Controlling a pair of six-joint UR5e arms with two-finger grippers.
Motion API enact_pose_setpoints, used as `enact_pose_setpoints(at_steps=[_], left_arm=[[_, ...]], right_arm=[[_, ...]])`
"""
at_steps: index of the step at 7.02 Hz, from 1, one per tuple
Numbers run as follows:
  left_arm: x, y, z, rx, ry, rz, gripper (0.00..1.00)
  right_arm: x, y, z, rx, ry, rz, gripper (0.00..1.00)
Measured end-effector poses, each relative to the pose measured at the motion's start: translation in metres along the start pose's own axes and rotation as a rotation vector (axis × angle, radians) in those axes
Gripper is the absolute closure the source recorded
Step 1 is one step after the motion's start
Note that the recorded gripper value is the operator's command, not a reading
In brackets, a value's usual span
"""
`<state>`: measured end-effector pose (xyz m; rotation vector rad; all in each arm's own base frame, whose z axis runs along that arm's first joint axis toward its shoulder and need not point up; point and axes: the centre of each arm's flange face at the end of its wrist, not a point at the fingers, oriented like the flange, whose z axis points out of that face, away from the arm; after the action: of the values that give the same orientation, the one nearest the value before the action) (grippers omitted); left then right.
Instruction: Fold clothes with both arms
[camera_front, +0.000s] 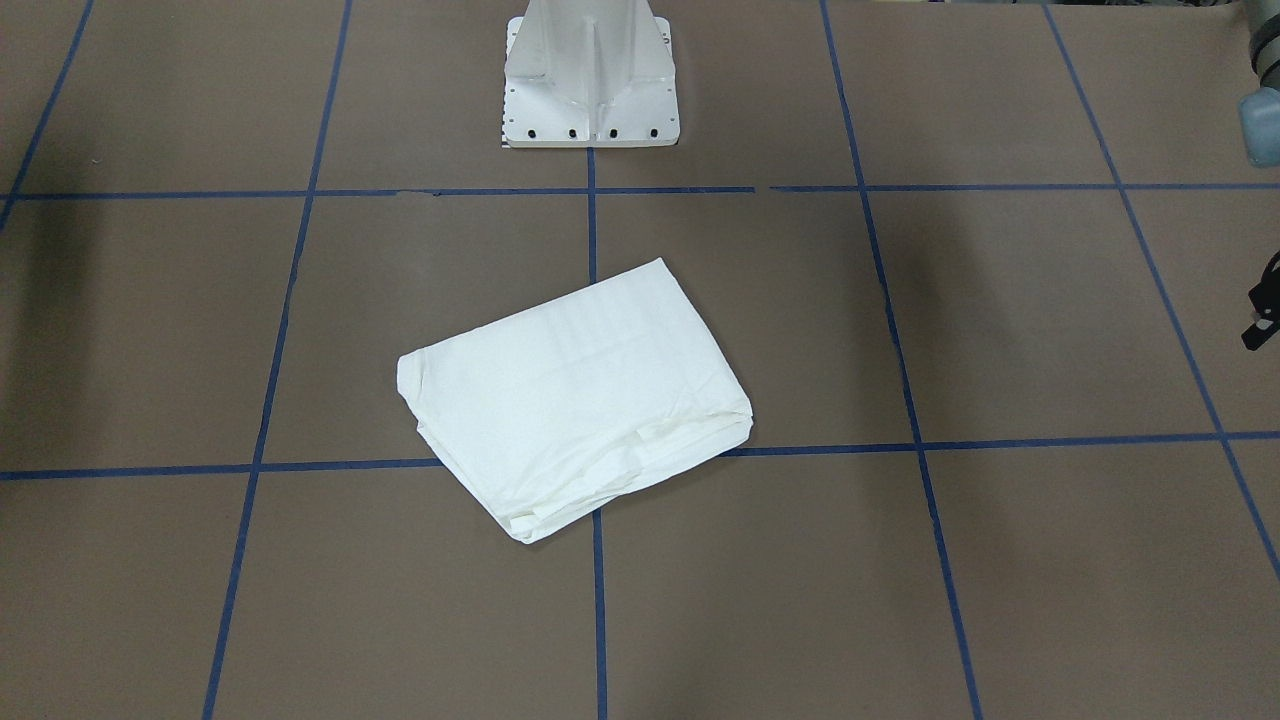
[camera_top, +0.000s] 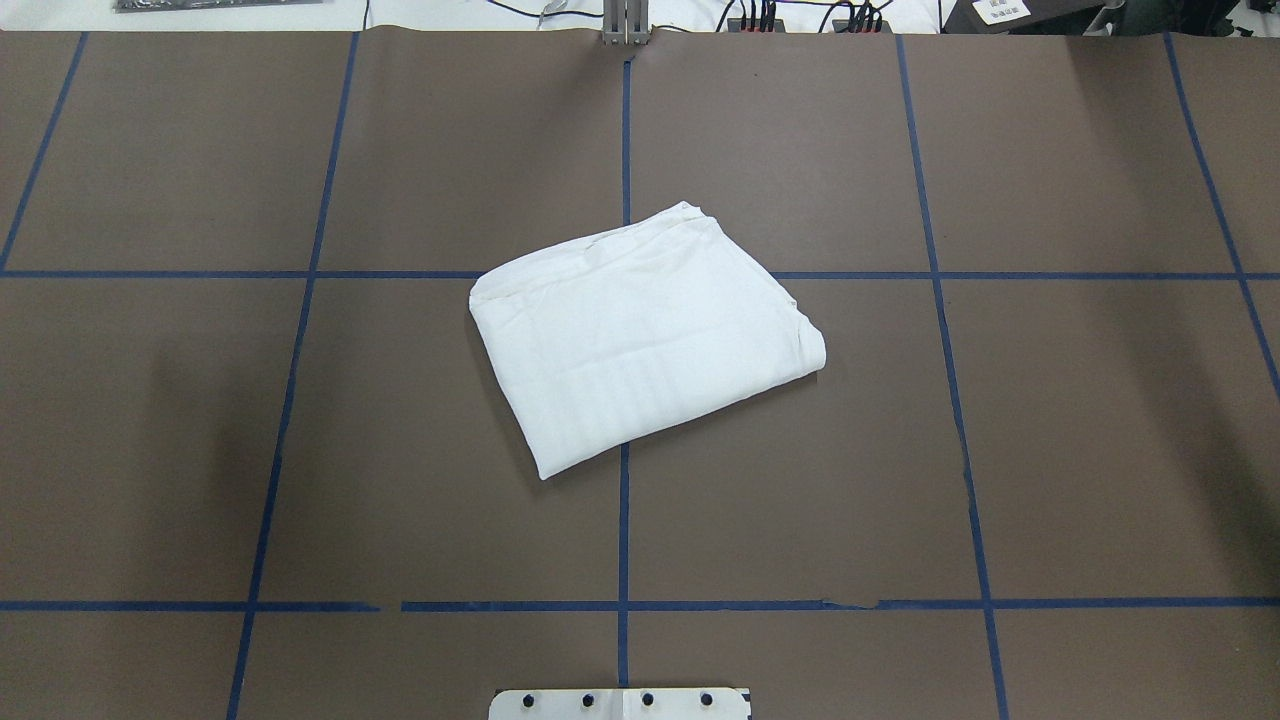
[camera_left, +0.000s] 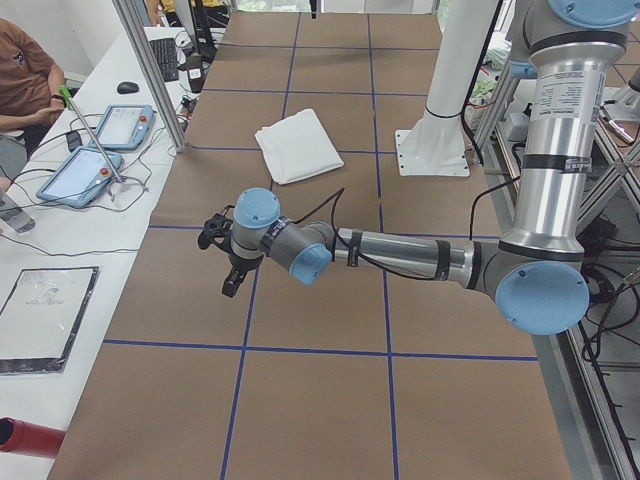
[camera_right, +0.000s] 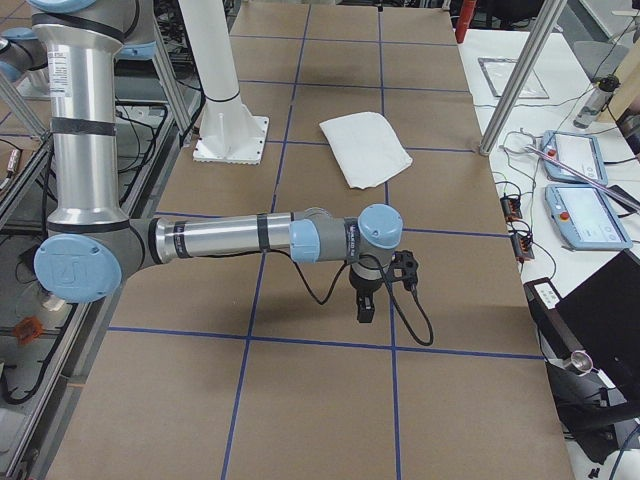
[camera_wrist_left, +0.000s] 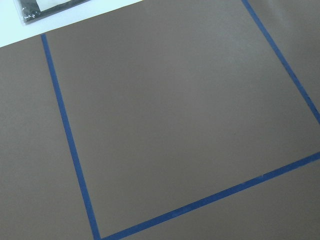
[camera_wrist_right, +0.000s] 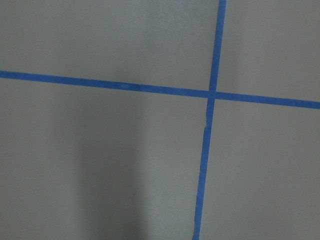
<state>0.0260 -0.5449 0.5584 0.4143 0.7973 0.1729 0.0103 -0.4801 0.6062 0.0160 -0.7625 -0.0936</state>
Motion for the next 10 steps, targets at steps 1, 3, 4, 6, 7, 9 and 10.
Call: enact_pose_setpoints(at_steps=[1, 3, 4, 6, 7, 9, 10], left_arm=[[-0.001, 0.002, -0.002, -0.022, -0.007, -0.025, 0.00], [-0.011, 0.003, -0.013, -0.033, -0.023, -0.065, 0.00], [-0.028, 0.005, -0.026, -0.017, -0.040, -0.063, 0.00], [-0.065, 0.027, -0.045, -0.008, -0.071, -0.030, 0.00], [-0.073, 0.039, -0.049, -0.010, -0.075, -0.033, 0.00], [-0.071, 0.043, -0.052, -0.007, -0.049, -0.033, 0.00], [-0.066, 0.042, -0.055, -0.002, -0.023, -0.029, 0.00]], right_arm=[[-0.001, 0.010, -0.002, 0.002, 0.000, -0.001, 0.00], [-0.004, 0.015, -0.005, 0.008, 0.000, -0.008, 0.00], [-0.006, 0.015, -0.007, 0.011, 0.000, -0.012, 0.00], [-0.006, 0.011, -0.007, 0.012, 0.001, -0.018, 0.00], [-0.005, 0.008, -0.006, 0.011, 0.001, -0.021, 0.00], [-0.001, 0.005, -0.002, 0.003, 0.001, -0.015, 0.00], [-0.002, 0.003, -0.002, 0.004, -0.001, -0.011, 0.00]])
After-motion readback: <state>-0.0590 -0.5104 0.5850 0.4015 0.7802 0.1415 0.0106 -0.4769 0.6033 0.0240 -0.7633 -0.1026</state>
